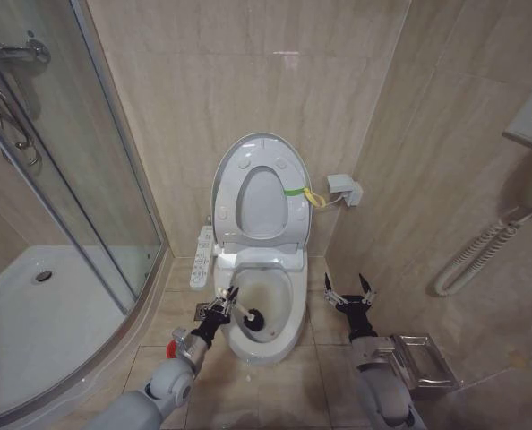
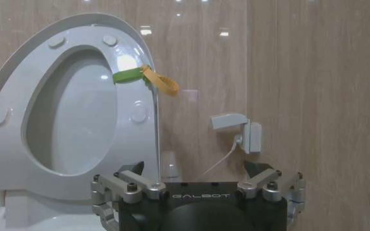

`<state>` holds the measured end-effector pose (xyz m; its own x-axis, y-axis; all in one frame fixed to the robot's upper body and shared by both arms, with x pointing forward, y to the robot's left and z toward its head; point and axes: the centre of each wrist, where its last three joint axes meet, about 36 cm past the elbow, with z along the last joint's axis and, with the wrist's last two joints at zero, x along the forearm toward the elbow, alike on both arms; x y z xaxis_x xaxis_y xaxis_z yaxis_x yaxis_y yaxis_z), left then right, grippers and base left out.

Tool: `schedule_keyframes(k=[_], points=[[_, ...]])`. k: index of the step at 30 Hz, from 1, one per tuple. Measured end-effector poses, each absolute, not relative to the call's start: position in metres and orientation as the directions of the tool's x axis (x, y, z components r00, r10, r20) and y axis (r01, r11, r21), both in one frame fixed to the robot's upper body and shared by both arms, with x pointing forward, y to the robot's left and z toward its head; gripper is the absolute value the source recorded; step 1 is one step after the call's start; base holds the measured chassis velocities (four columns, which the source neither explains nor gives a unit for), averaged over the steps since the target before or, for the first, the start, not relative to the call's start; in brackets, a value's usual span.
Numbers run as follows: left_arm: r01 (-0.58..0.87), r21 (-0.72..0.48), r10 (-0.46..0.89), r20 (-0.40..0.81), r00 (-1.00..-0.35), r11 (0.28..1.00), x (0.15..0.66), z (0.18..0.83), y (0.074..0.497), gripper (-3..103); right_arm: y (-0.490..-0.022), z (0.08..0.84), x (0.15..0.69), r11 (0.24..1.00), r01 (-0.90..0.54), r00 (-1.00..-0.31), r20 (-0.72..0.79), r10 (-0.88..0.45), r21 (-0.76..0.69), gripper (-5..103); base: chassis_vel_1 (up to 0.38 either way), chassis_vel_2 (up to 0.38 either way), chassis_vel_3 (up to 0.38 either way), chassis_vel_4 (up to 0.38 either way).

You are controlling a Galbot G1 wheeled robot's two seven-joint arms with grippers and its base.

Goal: Open the toilet lid, clean the toilet bowl with a toilet brush, close the toilet lid, and flush.

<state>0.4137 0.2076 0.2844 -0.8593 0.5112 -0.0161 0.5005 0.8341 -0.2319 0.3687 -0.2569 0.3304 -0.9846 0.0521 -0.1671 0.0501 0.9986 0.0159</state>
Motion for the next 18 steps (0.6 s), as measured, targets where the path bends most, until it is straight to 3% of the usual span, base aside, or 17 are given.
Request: schedule_keyframes(k=[7, 18], points=[[0.519, -0.261, 0.539, 0.007, -0.842, 0.814, 0.396, 0.276, 0.191, 19, -0.257, 0.33, 0.369, 0.999, 0.05, -0.985, -0.167, 0.052, 0.016, 100, 0.0, 0.0, 0.0, 0.0], [0.476, -0.262, 0.495, 0.004, -0.869, 0.839, 0.433, 0.254, 0.193, 19, -0.257, 0.33, 0.369, 0.999, 0.05, -0.985, -0.167, 0.052, 0.016, 100, 0.0, 0.0, 0.0, 0.0]])
